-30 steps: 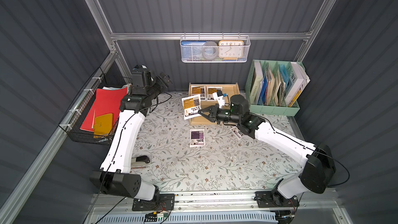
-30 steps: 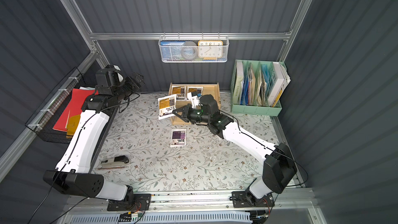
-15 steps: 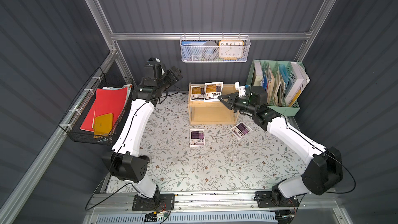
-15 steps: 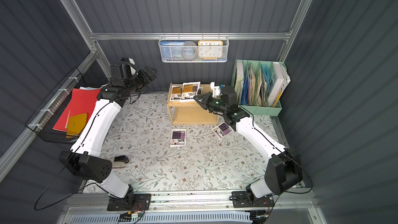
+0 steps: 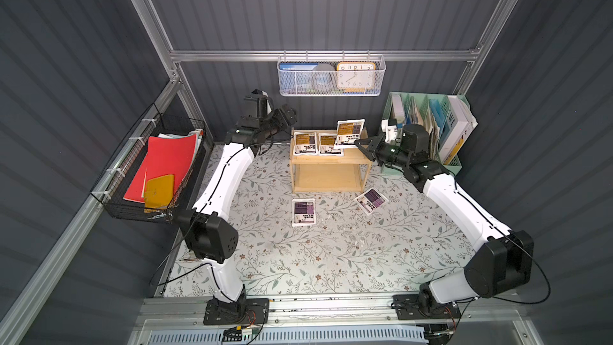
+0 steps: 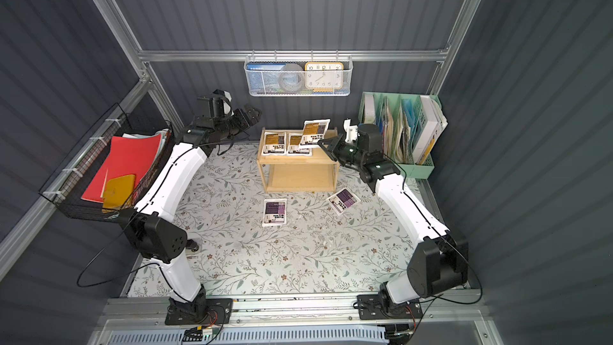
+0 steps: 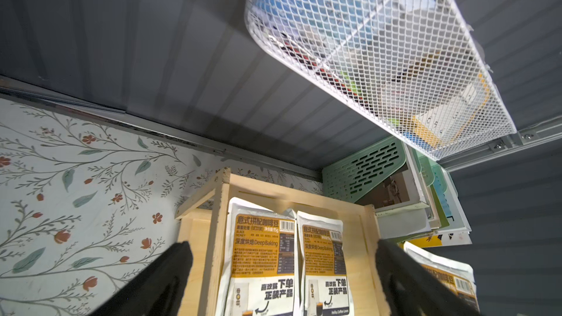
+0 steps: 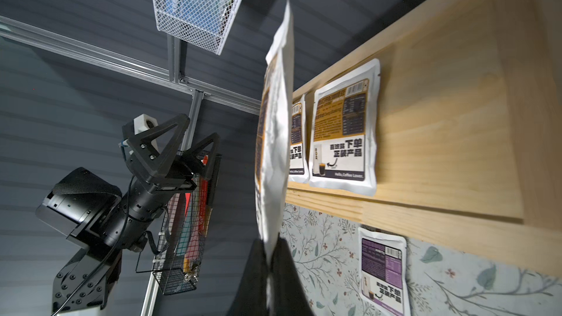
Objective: Place the bagged coffee beans on the shelf by color
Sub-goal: Place the bagged coffee beans on the shelf.
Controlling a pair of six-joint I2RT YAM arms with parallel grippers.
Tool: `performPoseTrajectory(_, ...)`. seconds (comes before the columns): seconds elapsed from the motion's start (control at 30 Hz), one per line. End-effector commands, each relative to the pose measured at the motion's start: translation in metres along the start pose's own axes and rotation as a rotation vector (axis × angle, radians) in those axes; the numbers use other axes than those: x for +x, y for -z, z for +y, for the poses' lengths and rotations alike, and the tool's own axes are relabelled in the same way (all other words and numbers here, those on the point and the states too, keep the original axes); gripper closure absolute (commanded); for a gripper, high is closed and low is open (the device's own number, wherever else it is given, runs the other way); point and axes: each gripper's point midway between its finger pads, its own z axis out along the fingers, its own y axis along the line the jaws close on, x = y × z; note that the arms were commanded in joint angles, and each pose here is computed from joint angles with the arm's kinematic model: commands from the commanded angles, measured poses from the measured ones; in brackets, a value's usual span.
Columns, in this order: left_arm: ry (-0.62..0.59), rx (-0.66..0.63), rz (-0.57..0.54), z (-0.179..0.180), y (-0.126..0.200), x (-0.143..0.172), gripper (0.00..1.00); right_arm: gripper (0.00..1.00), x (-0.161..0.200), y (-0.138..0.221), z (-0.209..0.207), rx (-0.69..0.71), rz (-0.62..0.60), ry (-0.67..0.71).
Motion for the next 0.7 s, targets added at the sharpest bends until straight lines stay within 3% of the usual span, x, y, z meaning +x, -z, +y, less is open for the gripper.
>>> performPoseTrajectory(0.0,-0.054,0.052,0.02,-0.02,-0.006,0.006,0.0,1.0,-0.01,0.006,-0.021,0.102,-0.011,0.049)
performPoseTrajectory(0.27,-0.079,0.077,0.063,-0.036,-0.021,0.025,0.0,1.0,-0.025,0.009,-0.053,0.217,-0.008,0.067)
performPoseTrajectory(0.67,-0.093,0.088,0.09,-0.045,-0.031,0.039,0.0,1.0,-0.038,-0.007,-0.07,0.273,0.016,0.099)
